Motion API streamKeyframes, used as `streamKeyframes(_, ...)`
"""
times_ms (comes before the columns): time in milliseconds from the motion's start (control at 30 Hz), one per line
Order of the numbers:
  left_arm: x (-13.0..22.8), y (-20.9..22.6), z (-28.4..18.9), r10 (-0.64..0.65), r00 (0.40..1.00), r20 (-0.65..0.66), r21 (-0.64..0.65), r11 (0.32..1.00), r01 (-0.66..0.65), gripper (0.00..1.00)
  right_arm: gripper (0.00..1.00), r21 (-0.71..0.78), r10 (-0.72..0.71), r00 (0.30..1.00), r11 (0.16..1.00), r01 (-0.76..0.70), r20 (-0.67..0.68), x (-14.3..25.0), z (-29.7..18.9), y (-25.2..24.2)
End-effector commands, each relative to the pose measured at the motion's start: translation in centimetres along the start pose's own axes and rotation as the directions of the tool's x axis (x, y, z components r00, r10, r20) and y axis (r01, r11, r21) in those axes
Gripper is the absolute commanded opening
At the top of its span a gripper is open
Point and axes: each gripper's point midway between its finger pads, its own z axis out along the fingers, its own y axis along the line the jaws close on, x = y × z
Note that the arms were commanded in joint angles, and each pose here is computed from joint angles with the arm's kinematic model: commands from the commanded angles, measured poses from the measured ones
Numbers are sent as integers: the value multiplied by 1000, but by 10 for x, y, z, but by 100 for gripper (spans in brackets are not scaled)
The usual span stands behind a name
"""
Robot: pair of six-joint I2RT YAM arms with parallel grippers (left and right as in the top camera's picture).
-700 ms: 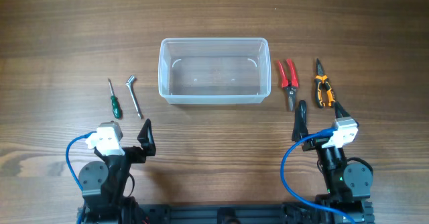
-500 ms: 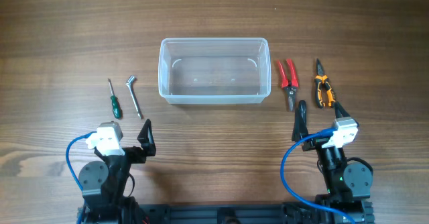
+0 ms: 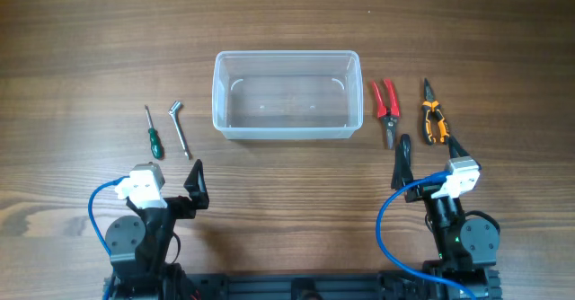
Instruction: Pack container
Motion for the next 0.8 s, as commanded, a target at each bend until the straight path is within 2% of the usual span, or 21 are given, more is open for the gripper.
streamKeyframes(0,3,-1,1,17,1000,-5,6,1000,-17,100,100,-2,-7,1000,1000,7,10,-2,-1,0)
streamKeyframes(267,3,-1,1,17,1000,-5,6,1000,-17,100,100,-2,-7,1000,1000,7,10,-2,-1,0)
streamKeyframes(500,3,-1,1,17,1000,-5,6,1000,-17,100,100,-23,255,967,967,-255,-4,-2,0,4)
streamKeyframes(667,3,-1,1,17,1000,-5,6,1000,-17,100,100,69,286,958,955,-288,32,-29,1,-12)
streamKeyframes(767,3,-1,1,17,1000,-5,6,1000,-17,100,100,112,282,959,954,-278,-18,-48,10,-17)
